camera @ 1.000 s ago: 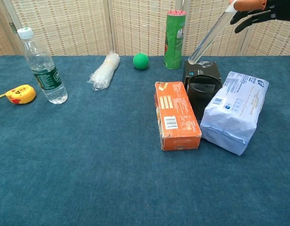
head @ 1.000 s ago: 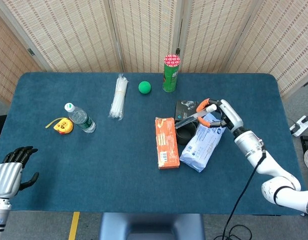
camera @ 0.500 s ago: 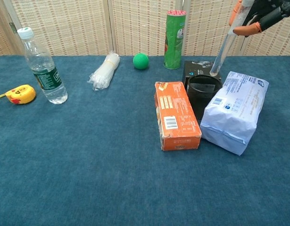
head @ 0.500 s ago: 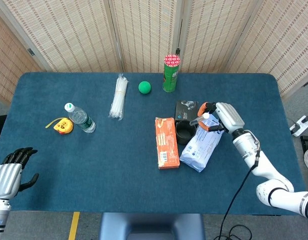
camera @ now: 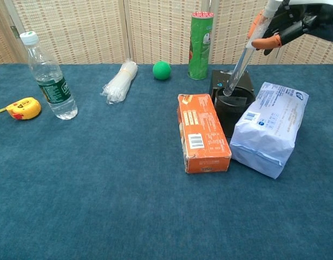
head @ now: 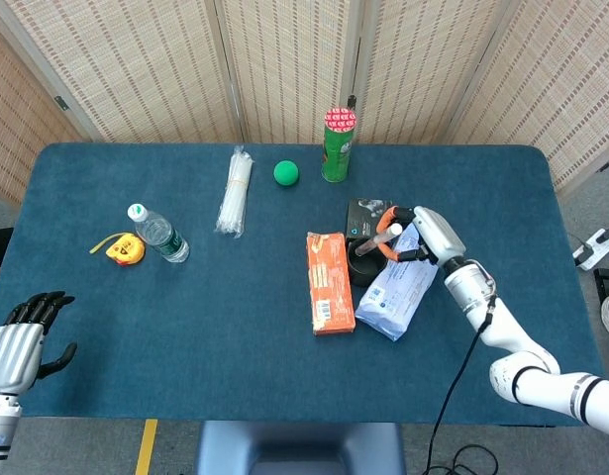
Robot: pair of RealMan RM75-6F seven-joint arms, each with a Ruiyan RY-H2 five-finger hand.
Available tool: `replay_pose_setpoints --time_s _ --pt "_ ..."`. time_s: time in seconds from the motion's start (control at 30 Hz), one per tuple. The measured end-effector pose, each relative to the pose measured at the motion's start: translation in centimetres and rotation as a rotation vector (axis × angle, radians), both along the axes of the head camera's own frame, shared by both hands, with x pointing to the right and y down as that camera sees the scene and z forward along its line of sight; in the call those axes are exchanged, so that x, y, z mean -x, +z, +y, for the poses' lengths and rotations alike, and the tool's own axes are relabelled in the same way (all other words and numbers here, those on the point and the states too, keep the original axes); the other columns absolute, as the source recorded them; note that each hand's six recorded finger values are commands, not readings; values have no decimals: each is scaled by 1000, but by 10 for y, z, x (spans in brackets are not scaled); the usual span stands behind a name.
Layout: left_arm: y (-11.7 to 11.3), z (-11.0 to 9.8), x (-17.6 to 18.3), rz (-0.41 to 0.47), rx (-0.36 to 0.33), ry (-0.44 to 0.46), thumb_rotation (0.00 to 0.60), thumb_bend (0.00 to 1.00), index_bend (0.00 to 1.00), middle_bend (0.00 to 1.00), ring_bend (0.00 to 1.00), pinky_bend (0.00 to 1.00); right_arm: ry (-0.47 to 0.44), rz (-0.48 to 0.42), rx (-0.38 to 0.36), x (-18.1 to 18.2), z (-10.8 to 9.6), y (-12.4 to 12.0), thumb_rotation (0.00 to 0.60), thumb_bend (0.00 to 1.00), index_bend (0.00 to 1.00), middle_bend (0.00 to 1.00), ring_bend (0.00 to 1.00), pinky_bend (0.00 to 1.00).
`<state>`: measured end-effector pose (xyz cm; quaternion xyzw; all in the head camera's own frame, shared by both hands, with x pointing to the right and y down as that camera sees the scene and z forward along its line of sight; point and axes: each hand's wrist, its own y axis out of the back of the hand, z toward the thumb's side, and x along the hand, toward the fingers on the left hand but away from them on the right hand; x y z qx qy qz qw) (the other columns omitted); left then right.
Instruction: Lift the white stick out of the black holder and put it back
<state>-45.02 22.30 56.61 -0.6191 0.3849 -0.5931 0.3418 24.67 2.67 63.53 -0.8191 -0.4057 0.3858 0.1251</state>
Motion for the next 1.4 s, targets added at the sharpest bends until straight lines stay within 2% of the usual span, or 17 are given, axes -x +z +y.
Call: replay_pose_setpoints --time_s 0.13,0.6,0.77,0.87,1.07,1.2,1.4 --pt "0 0 0 1 1 0 600 342 238 207 167 236 -16 14 9 4 2 6 600 340 674 521 376 369" --pt "3 5 0 7 14 -9 600 343 237 207 167 236 -68 62 2 22 17 39 600 340 659 404 242 214" --pt "2 4 0 9 10 -9 600 342 236 207 167 236 -77 82 -9 23 19 48 600 310 478 302 152 154" --pt "2 5 0 9 12 -8 600 343 235 207 167 236 -80 91 -9 22 20 52 600 222 312 216 89 128" --pt "3 5 -2 12 15 -5 600 343 234 206 167 236 -94 112 6 19 23 57 600 149 65 104 8 79" --pt "3 4 -2 13 13 -5 600 343 230 206 167 236 -104 124 7 17 24 57 600 42 0 13 0 53" --pt "3 2 -3 14 10 -3 600 343 226 204 167 236 -93 123 -42 3 19 38 600 27 0 0 0 49"
